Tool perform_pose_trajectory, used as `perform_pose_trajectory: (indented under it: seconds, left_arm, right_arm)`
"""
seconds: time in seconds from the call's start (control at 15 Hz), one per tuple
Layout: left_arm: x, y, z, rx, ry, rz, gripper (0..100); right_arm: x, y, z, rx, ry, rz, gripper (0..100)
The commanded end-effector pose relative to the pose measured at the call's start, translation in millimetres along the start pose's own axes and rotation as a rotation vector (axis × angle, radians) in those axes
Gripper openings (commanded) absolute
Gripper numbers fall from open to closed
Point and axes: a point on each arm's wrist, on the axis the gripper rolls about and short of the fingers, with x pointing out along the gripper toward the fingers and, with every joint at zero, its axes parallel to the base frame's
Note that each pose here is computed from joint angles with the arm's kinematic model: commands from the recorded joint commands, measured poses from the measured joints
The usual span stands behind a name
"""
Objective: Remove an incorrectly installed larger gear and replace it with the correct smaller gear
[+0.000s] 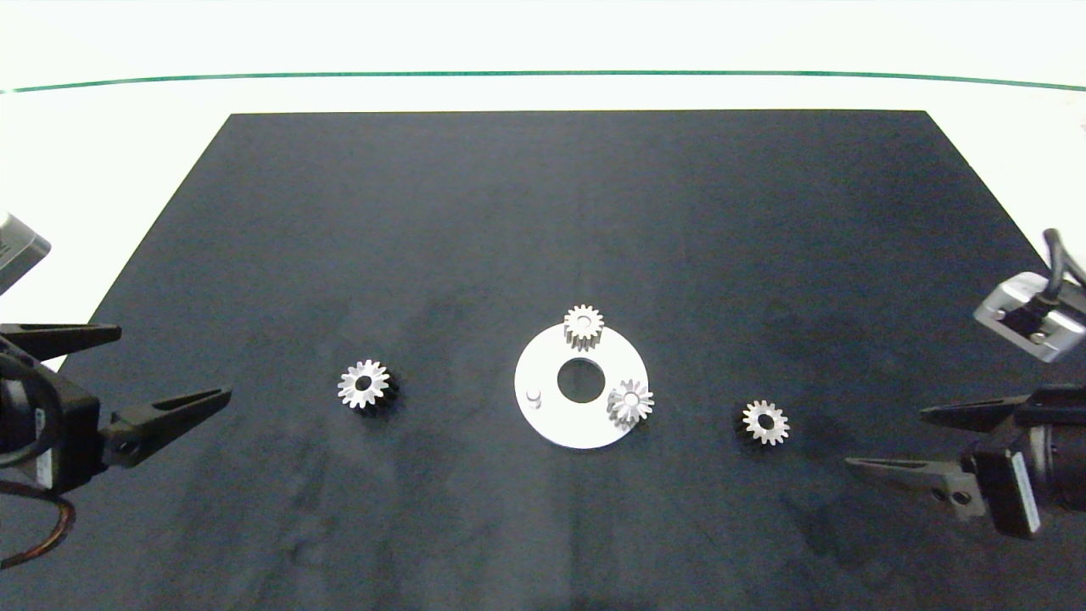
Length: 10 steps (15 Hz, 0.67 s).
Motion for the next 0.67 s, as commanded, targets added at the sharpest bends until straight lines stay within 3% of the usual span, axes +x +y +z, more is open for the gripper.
perform_pose_trajectory:
  seconds: [0.07,0.33,0.67]
  left_arm:
    - [-21.3,-4.1,-1.1,0.005,-0.032,-0.011,100]
    - [-27.6,-7.7,-1.2,-0.005,-0.058,-0.036,100]
    - [-32.9,-9.8,1.3,-0.044,-0.105,-0.069,100]
  right_arm:
    - [38.3,1.0,4.9,-0.031,0.114,-0.002,100]
    - [52.5,13.2,18.3,-0.092,0.128,-0.044,100]
    - [65.6,32.4,28.3,-0.229,0.139,-0.074,100]
